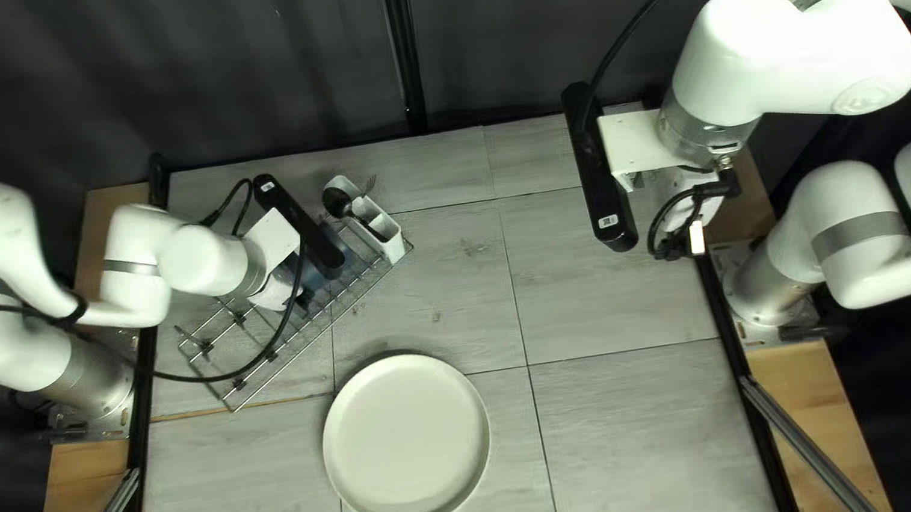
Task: Pick up and place plate onto table. Place down one fork to the left of the plate. Place spoon and knife to the right of the plate. Place cup above the knife and spoon
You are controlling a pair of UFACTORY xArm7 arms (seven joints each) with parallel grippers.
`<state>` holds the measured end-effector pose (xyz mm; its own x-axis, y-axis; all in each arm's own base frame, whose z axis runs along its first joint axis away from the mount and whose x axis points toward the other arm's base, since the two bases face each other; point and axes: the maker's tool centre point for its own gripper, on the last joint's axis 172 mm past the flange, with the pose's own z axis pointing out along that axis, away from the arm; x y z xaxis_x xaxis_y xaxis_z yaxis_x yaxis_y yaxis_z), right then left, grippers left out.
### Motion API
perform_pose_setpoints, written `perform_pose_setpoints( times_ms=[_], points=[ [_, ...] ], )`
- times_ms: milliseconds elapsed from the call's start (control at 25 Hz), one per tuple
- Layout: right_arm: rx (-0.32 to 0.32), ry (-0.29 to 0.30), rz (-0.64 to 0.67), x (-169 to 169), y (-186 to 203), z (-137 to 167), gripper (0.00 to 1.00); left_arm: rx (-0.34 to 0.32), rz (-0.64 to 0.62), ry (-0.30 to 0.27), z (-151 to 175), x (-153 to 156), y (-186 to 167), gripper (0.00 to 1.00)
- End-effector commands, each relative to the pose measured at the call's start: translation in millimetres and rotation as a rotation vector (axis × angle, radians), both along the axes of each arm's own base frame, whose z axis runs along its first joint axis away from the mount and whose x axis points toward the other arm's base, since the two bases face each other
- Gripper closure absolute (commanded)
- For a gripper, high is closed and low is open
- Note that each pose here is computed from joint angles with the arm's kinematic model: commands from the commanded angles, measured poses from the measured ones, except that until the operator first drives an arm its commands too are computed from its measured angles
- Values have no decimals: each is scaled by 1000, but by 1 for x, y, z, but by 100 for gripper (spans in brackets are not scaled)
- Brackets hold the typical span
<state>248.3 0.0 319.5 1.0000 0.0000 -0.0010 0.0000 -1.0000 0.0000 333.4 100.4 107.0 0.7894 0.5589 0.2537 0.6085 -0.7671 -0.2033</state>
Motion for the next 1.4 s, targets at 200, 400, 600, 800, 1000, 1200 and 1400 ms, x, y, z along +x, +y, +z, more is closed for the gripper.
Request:
perform_pose_setpoints(
  times_ms=[200, 400, 600, 800, 1000, 1200, 1400],
  points=[
    [0, 0, 0, 0, 0, 0, 0, 127, -78, 6, 86, 27, -78, 100],
    [0, 0, 0, 0, 0, 0, 0, 203, -168, -2, 112, 40, -132, 100],
    [0, 0, 0, 0, 0, 0, 0, 273, -283, -49, 138, 53, -177, 100],
    [0, 0, 0, 0, 0, 0, 0, 313, -414, -109, 173, 69, -213, 100],
    [0, 0, 0, 0, 0, 0, 0, 313, -414, -109, 173, 69, -213, 100],
    [0, 0, 0, 0, 0, 0, 0, 313, -414, -109, 173, 69, -213, 100],
    [0, 0, 0, 0, 0, 0, 0, 278, -379, -131, 173, 51, -198, 100]
  ],
)
